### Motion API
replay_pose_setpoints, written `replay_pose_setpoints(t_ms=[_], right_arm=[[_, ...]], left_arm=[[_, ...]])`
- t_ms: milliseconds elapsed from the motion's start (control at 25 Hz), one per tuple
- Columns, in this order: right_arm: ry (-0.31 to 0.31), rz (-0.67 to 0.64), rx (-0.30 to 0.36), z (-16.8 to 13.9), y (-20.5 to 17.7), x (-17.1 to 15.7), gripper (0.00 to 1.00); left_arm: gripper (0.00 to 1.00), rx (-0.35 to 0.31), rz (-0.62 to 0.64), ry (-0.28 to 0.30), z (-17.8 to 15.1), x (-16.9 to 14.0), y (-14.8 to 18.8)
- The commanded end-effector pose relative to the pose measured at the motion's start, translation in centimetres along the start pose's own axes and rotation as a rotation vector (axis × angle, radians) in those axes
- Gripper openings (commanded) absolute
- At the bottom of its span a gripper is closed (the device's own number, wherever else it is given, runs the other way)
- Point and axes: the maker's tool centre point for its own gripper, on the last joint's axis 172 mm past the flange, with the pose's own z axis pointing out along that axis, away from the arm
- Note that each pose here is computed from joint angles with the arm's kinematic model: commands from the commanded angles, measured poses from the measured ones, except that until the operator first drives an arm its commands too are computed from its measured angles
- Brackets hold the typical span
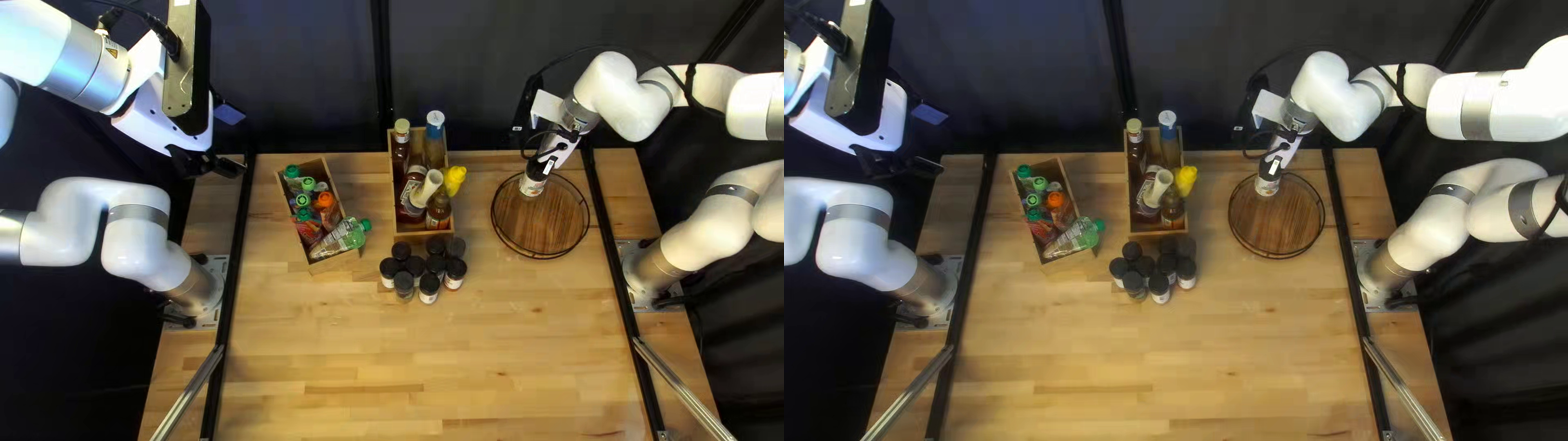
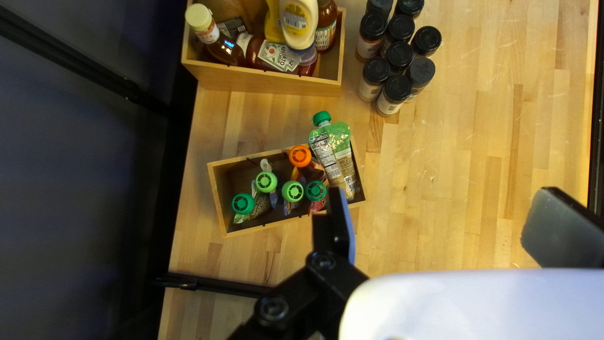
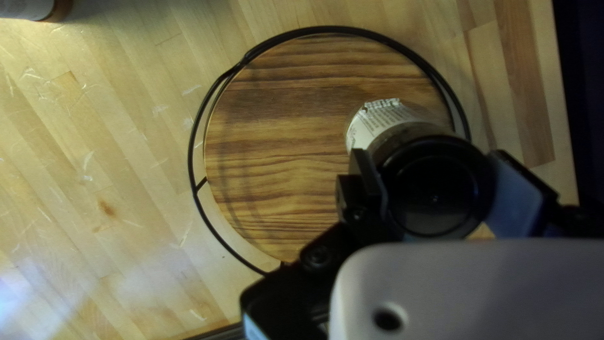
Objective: Separate condiments, baby food and spices and place it in 3 different racks/containers
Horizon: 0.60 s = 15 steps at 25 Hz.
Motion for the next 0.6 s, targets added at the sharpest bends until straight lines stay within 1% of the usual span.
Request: replay_pose_setpoints(t_ms=[40,600], right_arm=[[0.051,0.022,-0.008,0.43,-0.27,0.48,1.00],[0.058,0.011,-0.009,-0.07,-0.96,0.45,1.00]], left_arm=[[1.00,0.000,0.000,0.000,0.00,0.00,0.00],[1.00,0.000,0.000,0.000,0.00,0.00,0.00]])
